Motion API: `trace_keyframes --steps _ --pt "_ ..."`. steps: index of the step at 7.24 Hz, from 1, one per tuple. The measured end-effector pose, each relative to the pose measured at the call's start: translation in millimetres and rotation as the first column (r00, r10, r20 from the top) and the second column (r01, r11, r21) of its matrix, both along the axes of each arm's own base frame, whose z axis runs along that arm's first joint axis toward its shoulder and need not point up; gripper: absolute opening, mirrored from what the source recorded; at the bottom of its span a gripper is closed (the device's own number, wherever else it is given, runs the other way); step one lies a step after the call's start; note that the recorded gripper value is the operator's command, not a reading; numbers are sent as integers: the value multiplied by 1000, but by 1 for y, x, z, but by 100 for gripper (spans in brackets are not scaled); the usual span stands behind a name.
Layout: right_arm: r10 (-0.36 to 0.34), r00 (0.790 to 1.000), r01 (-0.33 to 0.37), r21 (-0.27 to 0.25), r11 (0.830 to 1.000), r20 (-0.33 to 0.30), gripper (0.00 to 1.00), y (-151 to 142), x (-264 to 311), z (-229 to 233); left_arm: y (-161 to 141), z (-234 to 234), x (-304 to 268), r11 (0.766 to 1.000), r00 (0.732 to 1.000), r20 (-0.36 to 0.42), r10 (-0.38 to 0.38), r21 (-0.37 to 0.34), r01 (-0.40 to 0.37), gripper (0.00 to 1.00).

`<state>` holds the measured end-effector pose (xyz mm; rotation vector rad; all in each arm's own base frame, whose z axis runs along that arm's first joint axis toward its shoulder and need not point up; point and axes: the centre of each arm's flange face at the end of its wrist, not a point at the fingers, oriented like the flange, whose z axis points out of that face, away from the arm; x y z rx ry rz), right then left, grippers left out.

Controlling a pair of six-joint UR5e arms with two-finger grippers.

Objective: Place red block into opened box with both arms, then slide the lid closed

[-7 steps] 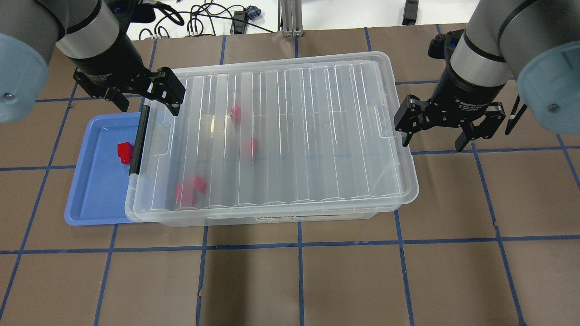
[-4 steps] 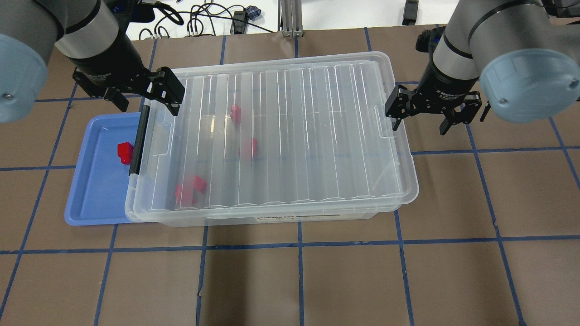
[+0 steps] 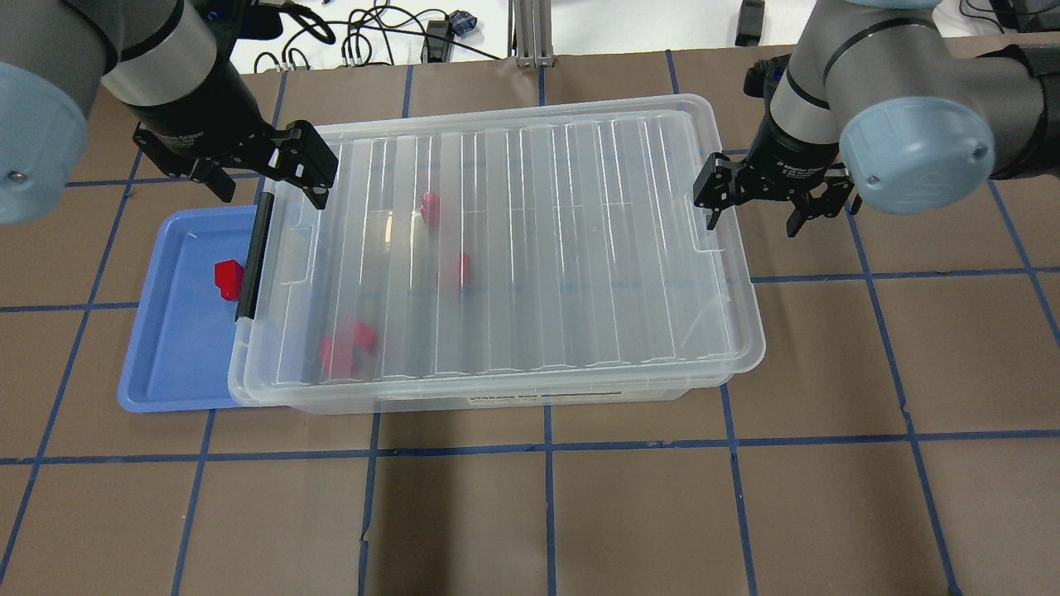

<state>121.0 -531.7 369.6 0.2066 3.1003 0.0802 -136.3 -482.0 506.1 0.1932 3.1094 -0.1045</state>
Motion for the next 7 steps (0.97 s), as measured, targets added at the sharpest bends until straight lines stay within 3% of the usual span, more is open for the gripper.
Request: trace_keyframes --steps 4,7 --pt "-19 1000 20 32 999 -20 100 -15 -15 -20 1 0 0 1000 1000 0 -2 -1 2 100" --pt "-20 999 21 15 1000 -25 100 -20 -18 -24 1 1 -1 1000 1000 1 -3 -2 3 100"
